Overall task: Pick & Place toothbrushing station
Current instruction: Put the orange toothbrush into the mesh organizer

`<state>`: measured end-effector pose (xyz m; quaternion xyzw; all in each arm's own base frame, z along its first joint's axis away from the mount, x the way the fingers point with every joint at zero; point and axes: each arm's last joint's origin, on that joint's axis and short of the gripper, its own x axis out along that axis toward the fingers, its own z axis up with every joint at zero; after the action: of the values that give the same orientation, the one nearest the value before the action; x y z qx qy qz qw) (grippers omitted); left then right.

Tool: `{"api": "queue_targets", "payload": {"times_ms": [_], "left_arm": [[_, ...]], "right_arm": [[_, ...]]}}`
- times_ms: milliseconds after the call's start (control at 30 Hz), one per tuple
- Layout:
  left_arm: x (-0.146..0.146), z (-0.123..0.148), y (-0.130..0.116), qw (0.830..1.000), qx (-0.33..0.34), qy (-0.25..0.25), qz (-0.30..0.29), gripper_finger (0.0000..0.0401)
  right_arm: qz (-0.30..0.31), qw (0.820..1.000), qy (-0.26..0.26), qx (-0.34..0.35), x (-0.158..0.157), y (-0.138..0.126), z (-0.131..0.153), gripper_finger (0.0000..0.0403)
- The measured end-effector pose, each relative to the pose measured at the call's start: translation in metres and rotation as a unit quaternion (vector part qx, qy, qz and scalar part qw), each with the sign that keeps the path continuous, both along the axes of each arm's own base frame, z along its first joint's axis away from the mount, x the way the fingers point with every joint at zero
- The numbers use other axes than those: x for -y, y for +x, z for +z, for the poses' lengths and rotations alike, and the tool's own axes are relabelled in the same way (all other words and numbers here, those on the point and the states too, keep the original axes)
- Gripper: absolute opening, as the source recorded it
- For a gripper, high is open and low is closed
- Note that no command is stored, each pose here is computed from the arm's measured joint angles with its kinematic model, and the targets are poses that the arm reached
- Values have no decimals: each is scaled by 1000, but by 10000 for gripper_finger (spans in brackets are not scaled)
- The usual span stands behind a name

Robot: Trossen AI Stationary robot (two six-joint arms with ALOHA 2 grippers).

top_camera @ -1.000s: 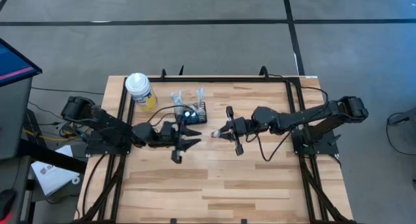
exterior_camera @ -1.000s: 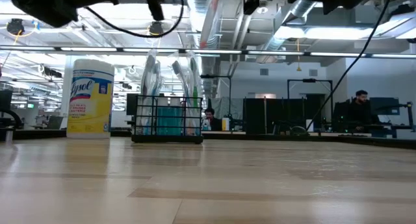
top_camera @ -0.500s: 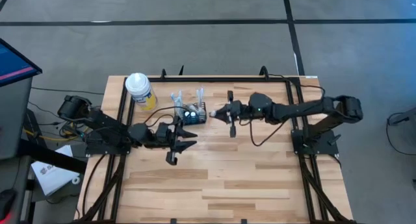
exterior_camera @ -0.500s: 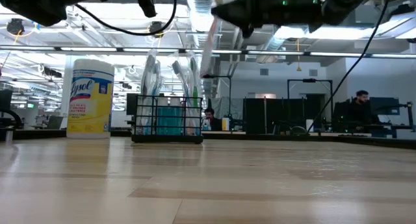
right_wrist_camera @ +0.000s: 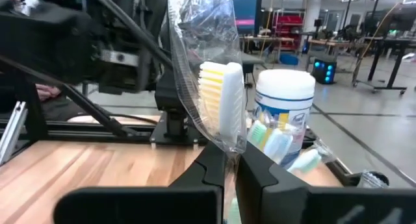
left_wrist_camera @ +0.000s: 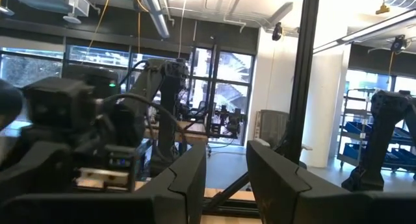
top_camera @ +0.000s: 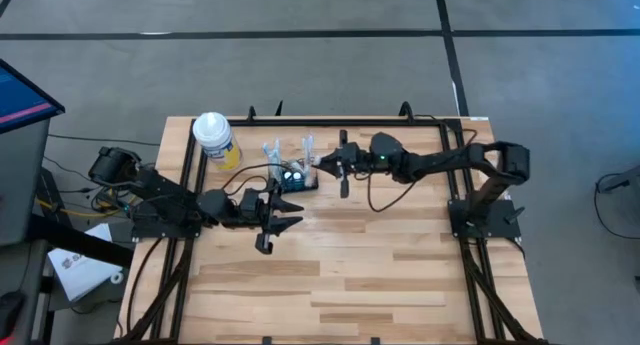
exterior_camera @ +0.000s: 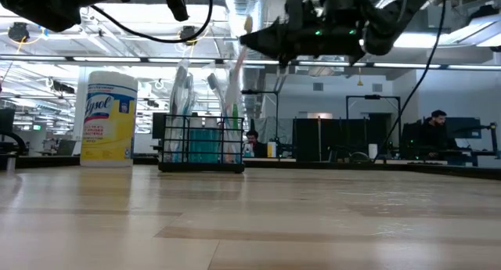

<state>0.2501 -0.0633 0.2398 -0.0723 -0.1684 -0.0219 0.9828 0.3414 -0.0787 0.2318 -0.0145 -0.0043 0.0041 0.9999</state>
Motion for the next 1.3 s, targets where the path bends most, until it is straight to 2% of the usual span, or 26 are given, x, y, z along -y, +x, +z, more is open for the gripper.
{"api": "queue_targets", "payload": {"times_ms": [200,600,1300], "left_arm": [[0,0,0,1000,0,0,0,106],[-2,0,0,1000,-1,0,5,106],[-3,0,1,1000,-1,0,8,106]], "right_arm": [[1,1000,3,-13,15,14,-3,4],[-26,999,7,-28,37,8,0,4],[-2,999,16,-46,33,7,-1,3]]}}
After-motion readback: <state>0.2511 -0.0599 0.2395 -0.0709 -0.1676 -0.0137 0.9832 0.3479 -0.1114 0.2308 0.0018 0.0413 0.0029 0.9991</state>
